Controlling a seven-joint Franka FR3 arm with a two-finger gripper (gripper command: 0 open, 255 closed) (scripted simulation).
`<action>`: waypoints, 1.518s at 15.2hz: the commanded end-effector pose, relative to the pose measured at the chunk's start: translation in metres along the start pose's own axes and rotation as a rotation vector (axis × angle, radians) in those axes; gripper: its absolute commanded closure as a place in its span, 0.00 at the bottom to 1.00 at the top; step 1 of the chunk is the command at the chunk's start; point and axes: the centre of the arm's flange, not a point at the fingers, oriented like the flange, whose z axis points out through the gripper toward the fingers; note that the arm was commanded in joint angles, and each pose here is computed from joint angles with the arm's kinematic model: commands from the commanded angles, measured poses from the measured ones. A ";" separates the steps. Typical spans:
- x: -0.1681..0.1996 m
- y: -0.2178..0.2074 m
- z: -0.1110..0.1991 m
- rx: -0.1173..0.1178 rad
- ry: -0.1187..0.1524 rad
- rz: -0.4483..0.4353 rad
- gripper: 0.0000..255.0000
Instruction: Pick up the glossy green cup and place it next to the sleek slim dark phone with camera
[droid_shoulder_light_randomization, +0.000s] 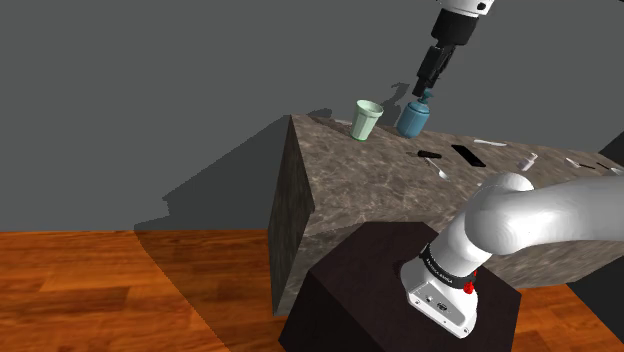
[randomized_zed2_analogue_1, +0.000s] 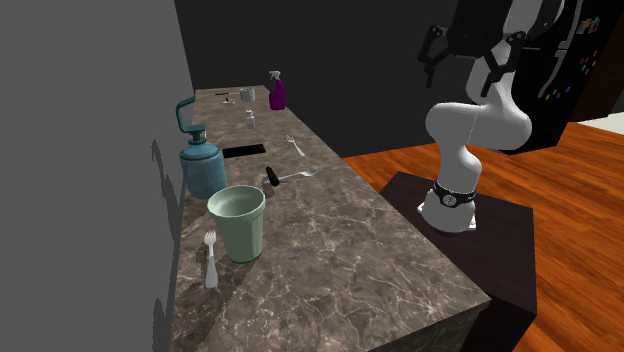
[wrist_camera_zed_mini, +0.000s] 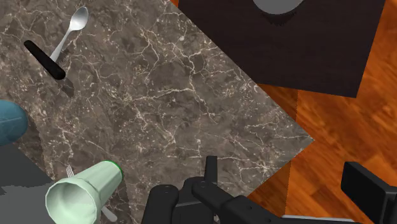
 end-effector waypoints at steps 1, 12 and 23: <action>0.000 0.000 0.000 0.000 0.000 0.000 0.00; 0.085 0.081 0.079 -0.038 0.000 0.065 0.00; 0.165 0.171 0.155 -0.077 0.000 0.130 0.00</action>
